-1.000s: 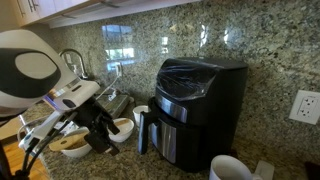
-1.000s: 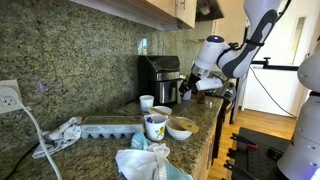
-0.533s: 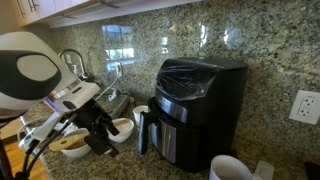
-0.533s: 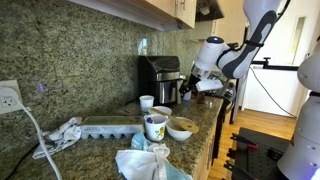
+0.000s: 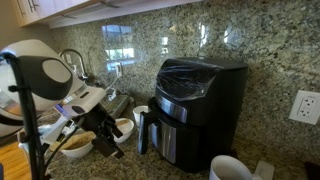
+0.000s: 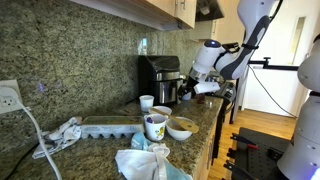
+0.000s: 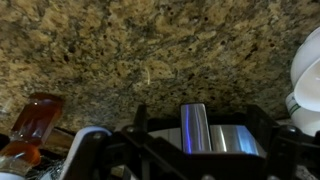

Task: Open the air fryer basket then close the basket

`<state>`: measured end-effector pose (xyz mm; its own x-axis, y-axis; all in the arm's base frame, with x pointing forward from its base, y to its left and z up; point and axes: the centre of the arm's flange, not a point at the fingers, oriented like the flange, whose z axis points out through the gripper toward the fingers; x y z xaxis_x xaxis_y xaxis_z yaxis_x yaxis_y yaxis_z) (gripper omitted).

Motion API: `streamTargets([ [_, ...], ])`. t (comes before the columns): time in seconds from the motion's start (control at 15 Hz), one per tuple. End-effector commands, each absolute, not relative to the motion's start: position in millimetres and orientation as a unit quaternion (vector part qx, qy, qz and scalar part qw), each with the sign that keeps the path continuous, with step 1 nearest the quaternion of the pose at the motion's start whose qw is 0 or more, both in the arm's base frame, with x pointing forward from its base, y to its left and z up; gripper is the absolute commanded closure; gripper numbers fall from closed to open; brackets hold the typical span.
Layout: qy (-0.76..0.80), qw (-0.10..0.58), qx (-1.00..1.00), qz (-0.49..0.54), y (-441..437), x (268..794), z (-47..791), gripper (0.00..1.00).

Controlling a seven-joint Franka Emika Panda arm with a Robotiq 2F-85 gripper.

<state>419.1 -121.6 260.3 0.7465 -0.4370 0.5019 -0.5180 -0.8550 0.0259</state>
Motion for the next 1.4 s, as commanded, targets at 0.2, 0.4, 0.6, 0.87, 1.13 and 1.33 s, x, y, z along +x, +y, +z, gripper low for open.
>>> streamTargets([
  [0.2,-0.260,0.068,0.921,0.283,-140.5,437.3,215.5,0.00],
  [0.4,-0.259,0.063,0.919,0.291,-151.1,445.8,202.7,0.00],
  [0.6,-0.247,0.051,0.921,0.296,-159.7,453.4,187.4,0.00],
  [0.87,-0.217,0.039,0.926,0.306,-162.3,463.6,171.7,0.00],
  [1.13,-0.201,0.029,0.926,0.317,-165.8,467.2,161.9,0.00],
  [1.33,-0.199,0.030,0.926,0.319,-171.6,463.7,158.1,0.00],
])
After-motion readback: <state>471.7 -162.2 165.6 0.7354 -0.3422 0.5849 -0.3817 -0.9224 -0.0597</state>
